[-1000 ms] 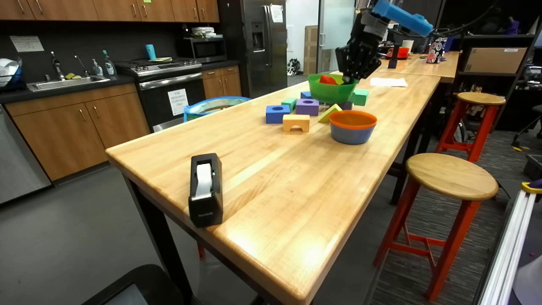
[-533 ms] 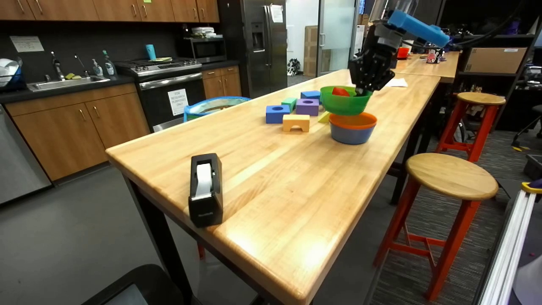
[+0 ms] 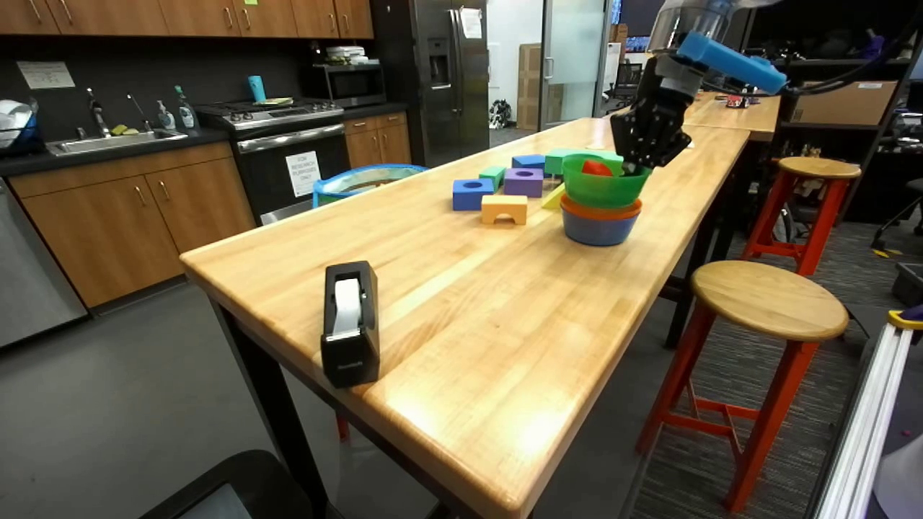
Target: Put the orange bowl in the blue bowl, then the green bowl in the orange bowl
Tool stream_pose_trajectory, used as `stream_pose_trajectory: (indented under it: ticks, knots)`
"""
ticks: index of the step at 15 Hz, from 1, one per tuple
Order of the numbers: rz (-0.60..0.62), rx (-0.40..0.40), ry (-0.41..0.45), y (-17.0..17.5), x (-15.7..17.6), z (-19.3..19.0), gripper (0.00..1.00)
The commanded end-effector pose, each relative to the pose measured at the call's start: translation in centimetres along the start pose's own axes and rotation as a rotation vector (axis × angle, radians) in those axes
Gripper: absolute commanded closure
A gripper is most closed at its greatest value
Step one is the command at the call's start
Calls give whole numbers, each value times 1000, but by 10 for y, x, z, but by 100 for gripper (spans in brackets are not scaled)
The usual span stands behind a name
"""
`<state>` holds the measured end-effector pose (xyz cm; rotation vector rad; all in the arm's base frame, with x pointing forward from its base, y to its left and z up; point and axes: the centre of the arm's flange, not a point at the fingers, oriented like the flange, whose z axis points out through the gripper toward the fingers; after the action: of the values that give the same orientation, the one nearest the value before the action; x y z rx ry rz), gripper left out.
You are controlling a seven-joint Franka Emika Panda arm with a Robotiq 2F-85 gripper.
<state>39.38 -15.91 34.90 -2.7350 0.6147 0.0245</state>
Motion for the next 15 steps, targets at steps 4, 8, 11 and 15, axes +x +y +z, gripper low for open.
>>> stream_pose_trajectory:
  ticks: [4, 8, 11, 15]
  knots:
    - [24, -1, 15, 4, -3, -1, 98]
    - [37, -3, 15, 6, 2, 0, 98]
    - [44, -6, 18, 8, 5, 1, 98]
    - [56, -14, 20, 11, 9, 4, 98]
